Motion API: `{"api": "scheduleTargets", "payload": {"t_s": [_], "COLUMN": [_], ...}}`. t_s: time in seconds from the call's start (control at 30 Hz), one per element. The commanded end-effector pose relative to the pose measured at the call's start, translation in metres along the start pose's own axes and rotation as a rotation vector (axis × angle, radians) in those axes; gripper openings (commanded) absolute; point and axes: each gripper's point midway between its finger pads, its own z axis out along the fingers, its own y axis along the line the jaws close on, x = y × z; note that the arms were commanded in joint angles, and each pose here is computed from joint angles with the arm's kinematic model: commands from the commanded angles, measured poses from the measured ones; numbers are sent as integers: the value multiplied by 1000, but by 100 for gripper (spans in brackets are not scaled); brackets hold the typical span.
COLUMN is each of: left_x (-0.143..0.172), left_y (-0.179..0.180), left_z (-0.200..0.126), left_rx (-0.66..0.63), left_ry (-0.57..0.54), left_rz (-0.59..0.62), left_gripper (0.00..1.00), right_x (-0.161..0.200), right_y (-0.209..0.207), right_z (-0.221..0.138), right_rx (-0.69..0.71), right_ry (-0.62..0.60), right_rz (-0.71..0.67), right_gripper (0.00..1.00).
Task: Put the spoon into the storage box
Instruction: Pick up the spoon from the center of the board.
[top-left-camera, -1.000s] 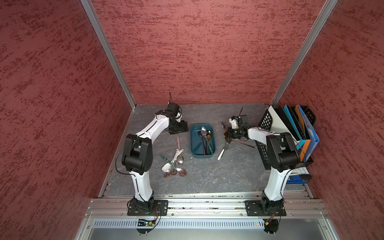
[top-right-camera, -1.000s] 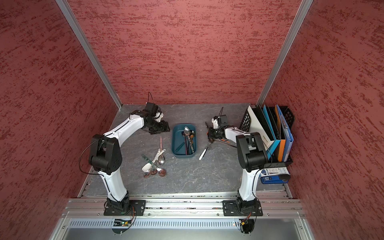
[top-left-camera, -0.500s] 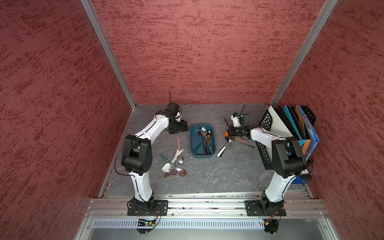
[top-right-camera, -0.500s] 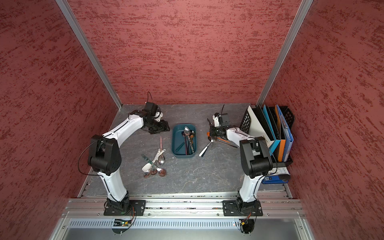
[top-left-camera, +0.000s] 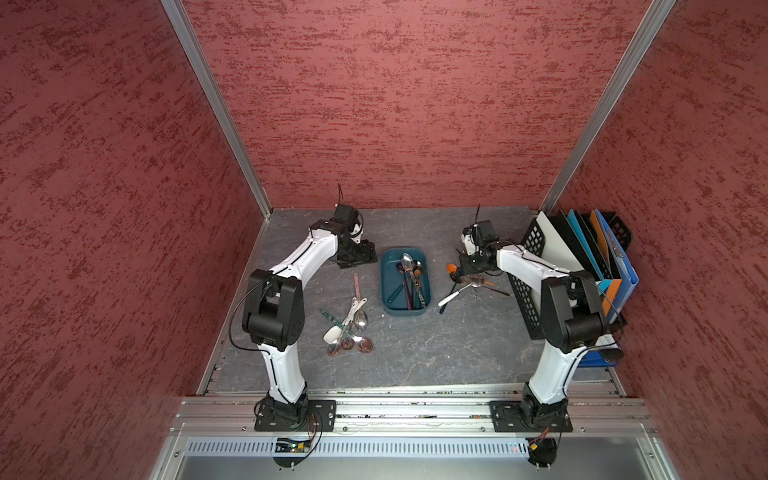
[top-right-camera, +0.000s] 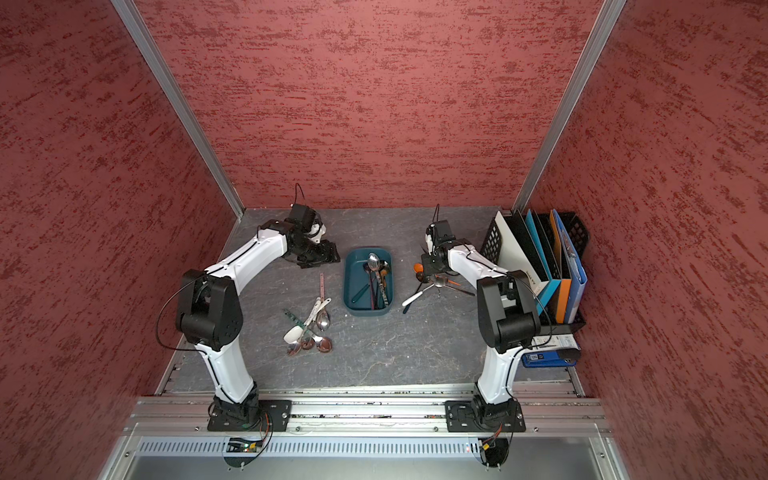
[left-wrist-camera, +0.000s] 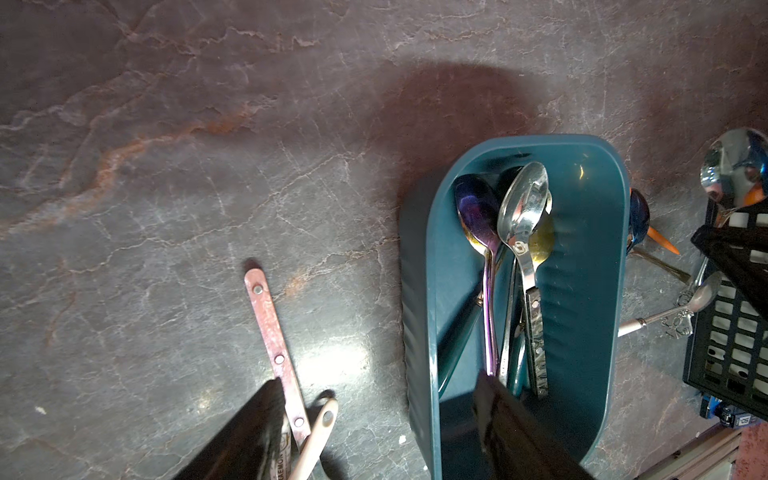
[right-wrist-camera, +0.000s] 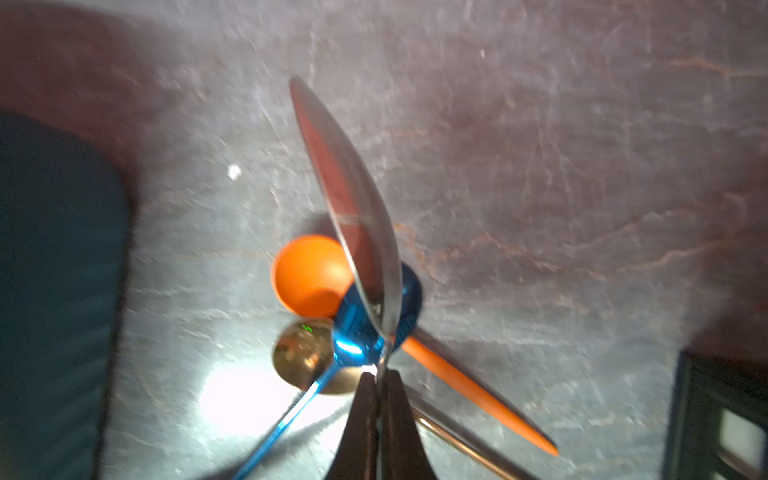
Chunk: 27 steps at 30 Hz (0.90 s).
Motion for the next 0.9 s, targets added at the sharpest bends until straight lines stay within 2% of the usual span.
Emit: {"api": "scheduleTargets", "payload": {"t_s": [0.0,0.67,0.87], "left_x": [-1,3,4], "left_y": [-6,-5,-3], "left_z": [-6,-2,0], "left_rx": [11,11,6], "left_ry": [-24,-14,-9], "left_rz": [4,27,34], "left_gripper": [76,76,76], "right_x": [13,39,35], "right_y": [-14,-33,-36], "right_z": [1,2,1], "right_rx": [114,464,511], "right_ry": [65,249,245], "right_rz": [-65,-444,-469], "right_gripper": [2,2,2]}}
